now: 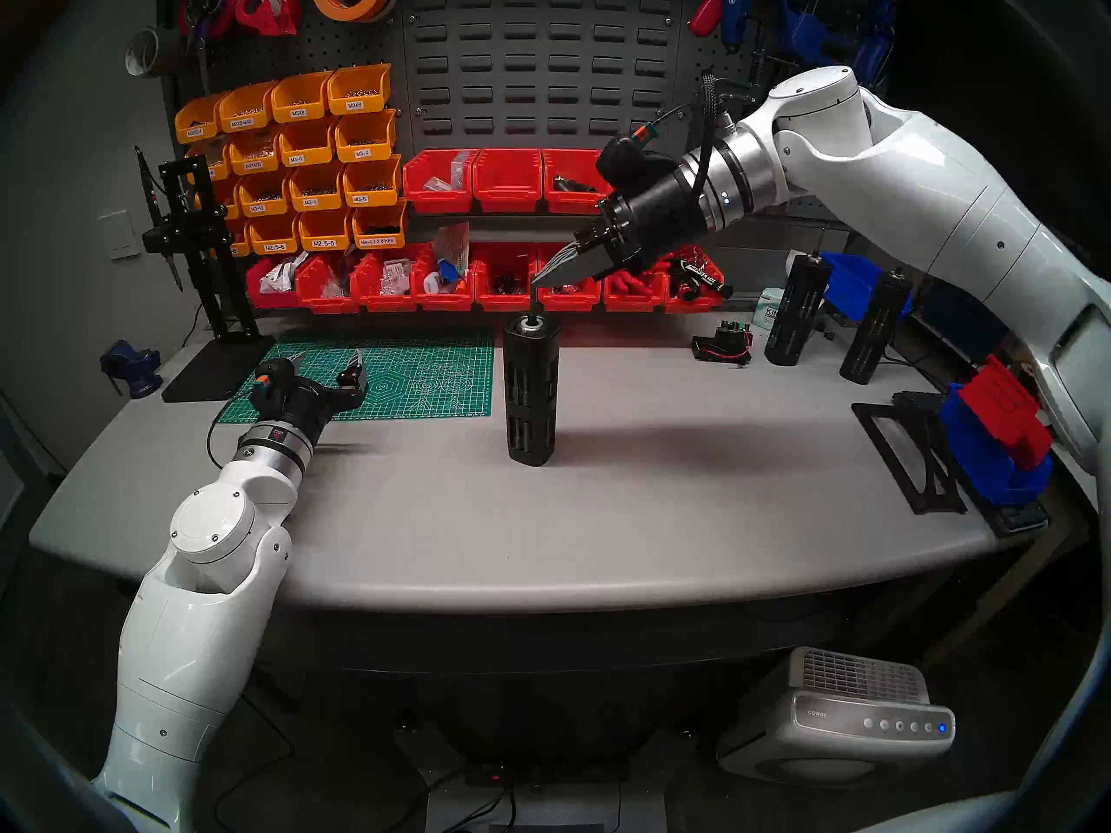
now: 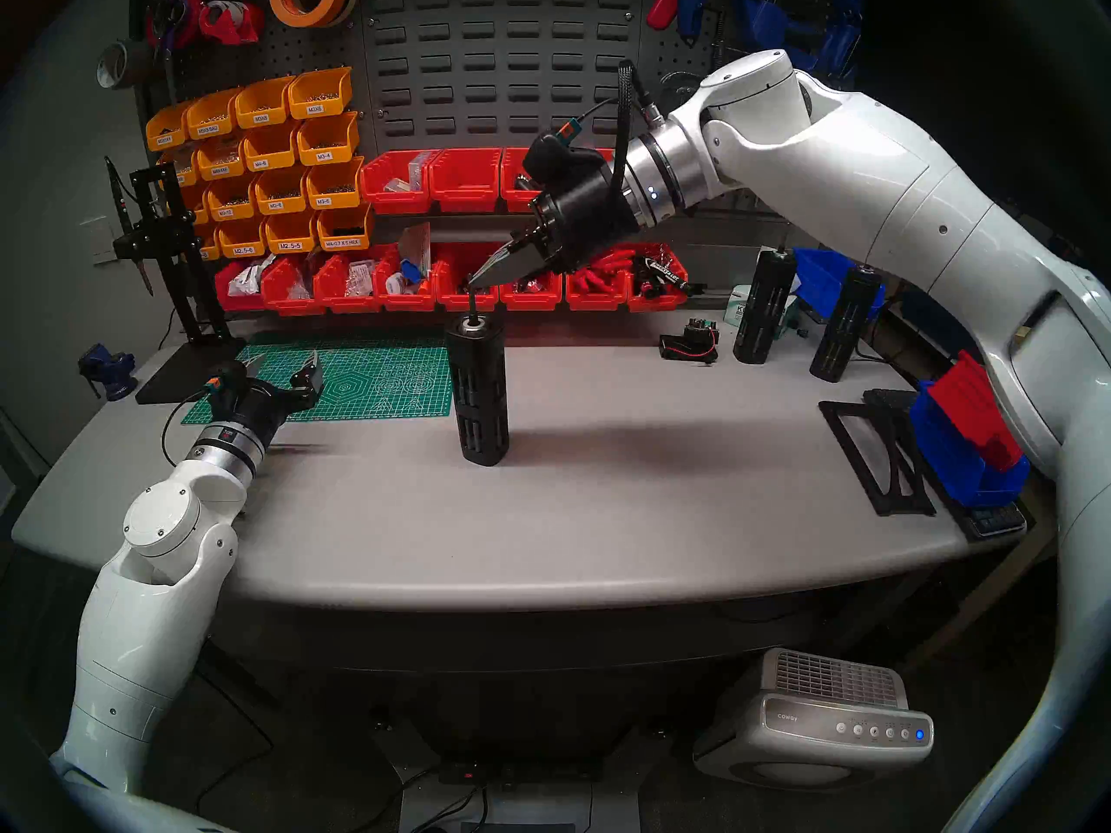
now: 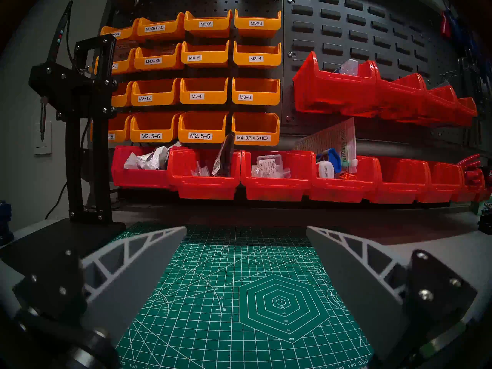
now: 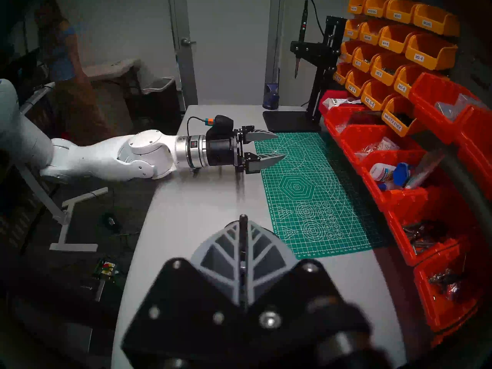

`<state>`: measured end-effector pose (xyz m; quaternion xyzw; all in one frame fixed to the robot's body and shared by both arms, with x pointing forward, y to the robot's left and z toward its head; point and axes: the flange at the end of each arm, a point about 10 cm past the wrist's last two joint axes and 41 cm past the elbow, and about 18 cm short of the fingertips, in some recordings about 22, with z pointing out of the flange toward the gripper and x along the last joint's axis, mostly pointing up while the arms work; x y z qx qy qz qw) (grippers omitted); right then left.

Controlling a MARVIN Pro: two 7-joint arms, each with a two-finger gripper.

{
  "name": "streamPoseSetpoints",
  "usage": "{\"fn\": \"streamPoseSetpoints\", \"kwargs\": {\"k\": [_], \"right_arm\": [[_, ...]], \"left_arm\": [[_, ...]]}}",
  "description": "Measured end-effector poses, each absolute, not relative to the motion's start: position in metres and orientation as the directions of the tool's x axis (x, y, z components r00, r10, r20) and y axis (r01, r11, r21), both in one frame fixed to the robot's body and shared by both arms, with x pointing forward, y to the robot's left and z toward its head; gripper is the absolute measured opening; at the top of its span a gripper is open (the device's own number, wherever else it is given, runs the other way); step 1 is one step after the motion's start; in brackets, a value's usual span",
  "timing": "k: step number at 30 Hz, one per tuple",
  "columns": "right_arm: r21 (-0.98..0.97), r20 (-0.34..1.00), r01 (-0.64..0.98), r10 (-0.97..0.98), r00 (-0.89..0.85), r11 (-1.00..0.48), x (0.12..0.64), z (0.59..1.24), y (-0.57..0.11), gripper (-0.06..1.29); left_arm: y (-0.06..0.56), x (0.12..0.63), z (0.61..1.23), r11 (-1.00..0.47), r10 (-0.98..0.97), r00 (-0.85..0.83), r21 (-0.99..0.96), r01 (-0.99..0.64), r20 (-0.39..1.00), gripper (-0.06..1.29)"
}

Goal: Pick a screwdriver bit and insert it into the screwdriver

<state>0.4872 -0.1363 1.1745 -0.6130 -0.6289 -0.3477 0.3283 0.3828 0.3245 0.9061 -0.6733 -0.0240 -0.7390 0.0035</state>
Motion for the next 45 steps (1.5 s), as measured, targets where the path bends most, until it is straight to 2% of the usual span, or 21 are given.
{"fn": "streamPoseSetpoints", "kwargs": {"k": [45], "right_arm": [[0.035,0.848,0.999,0.530,-0.019,-0.021,0.487,1.173,-0.148,-0.04]], "left_arm": [[0.324,0.383,0.906,-0.999,0.027,-0.093,0.031,0.037,0.995,1.23]]}}
